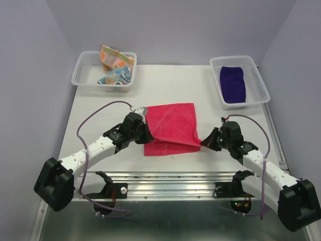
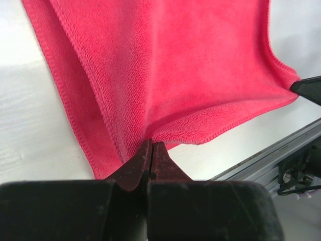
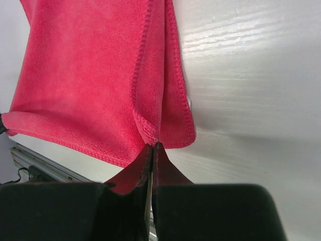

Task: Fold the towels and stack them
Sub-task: Fold the towel

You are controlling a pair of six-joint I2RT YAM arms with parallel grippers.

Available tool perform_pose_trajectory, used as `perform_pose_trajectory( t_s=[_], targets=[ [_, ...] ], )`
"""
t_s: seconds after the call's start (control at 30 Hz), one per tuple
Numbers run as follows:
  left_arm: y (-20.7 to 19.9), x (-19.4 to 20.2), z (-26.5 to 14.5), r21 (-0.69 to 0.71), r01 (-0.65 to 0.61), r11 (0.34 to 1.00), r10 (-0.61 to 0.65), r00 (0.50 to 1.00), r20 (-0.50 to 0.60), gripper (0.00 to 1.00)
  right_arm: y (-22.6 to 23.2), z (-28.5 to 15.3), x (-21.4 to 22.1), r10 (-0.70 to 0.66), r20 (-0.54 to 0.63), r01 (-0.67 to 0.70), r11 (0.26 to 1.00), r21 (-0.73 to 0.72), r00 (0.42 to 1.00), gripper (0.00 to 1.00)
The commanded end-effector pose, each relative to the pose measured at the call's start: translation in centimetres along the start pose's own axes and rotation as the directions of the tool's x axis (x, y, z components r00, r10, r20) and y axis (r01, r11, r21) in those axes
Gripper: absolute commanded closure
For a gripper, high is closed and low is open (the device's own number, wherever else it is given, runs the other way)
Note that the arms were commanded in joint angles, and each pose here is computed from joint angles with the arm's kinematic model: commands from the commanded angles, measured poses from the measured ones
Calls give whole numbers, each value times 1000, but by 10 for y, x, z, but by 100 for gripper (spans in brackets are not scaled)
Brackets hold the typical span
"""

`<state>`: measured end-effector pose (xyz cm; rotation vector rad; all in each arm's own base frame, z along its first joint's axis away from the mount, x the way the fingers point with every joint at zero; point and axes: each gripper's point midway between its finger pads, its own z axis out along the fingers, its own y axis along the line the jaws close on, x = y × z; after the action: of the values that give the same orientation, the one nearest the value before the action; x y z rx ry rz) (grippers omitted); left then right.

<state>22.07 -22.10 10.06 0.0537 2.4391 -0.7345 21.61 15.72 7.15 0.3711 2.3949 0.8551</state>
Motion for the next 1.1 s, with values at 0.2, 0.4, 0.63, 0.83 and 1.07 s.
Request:
perform_pose_trajectory(
  t_s=[0.2,0.4,0.63,0.83,1.07],
  targets=[
    [3,-26,-7,-169,-68,983,61,997,-48,100,23,4,-16,-25,43,28,996,-85,999,99],
    [-9,-70,-18,-234,-141,962,143,990,-9,100,35,-3,-38,-72,99,79,995,-67,992,99],
    [13,-45,-17,-290,-167,942,144,985,-99,100,26,3,-27,-74,59,77,996,-54,996,99],
    [28,12,-2,-211,-115,971,76,980,-186,93,15,8,-13,-61,4,61,997,-38,998,99],
    [21,32,3,-154,-88,984,52,973,-225,81,8,11,-3,-59,-39,58,998,-22,998,99]
  ],
)
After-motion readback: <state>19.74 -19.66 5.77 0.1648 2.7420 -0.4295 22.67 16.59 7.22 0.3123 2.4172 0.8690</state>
